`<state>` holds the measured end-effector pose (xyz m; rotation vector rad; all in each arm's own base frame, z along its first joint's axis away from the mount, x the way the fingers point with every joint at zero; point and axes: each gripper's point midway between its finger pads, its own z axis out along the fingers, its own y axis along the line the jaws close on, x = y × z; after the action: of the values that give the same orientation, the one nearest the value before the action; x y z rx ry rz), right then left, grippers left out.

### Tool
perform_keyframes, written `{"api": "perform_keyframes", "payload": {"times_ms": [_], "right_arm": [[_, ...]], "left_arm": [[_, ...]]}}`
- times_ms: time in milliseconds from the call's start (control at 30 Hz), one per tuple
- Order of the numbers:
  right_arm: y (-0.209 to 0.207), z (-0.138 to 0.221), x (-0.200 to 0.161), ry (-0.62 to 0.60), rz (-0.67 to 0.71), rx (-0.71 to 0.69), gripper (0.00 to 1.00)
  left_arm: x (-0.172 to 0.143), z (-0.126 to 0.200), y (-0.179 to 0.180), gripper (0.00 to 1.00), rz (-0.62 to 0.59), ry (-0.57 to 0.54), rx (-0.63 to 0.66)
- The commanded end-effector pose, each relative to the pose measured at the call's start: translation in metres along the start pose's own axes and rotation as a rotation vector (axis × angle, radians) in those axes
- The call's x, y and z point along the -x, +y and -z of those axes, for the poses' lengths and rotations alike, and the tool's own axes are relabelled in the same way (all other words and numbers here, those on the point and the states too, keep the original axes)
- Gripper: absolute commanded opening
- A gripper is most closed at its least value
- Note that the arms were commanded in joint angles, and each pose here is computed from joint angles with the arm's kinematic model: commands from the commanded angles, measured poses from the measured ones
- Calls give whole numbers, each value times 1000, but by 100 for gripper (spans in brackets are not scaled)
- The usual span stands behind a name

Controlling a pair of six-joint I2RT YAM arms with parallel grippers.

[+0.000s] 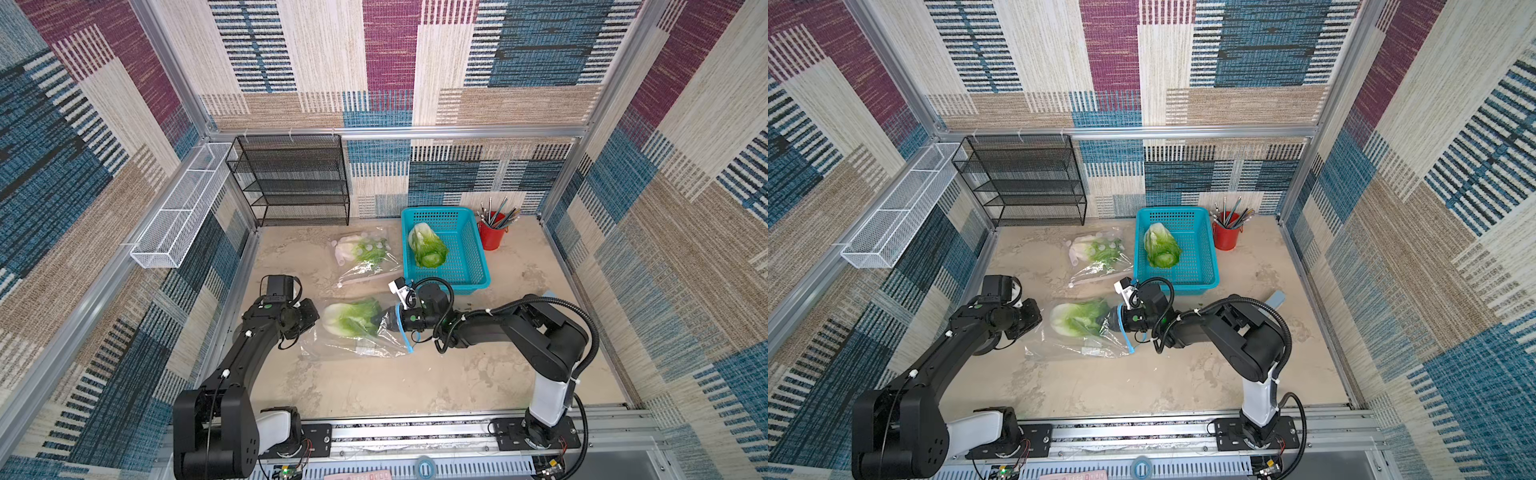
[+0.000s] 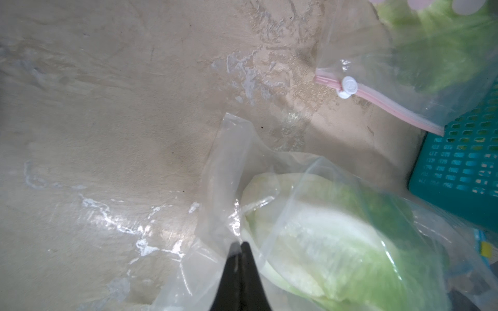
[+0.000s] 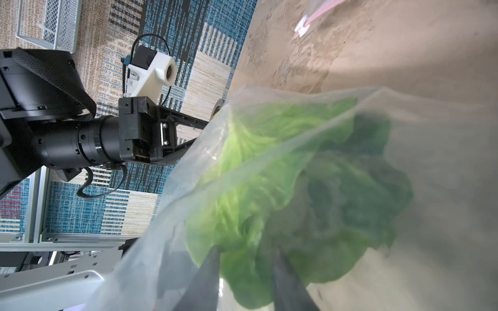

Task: Open the zip-top bag and take out the chinese cabbages
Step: Pick up the Chinese cabbage from the zipper food storage bag.

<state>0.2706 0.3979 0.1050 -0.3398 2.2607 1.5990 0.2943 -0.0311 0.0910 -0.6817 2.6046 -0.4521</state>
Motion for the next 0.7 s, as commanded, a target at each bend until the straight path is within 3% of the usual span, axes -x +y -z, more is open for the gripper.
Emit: {"api": "perform_keyframes", "payload": {"times_ms": [0, 133, 333, 667], "right_arm": [[-1, -1, 2, -5, -7, -13, 28], [-3, -1, 0, -6, -14, -19, 24], [7, -4, 4, -5, -12, 35, 38], [21, -9, 9, 2, 5, 89, 44]], "left_arm": [[1, -1, -3, 0, -10, -4, -14], [1, -1, -2, 0, -7, -3, -14], [0, -2, -4, 0, -10, -1, -17], [-2, -4, -8, 0, -18, 11, -25]]}}
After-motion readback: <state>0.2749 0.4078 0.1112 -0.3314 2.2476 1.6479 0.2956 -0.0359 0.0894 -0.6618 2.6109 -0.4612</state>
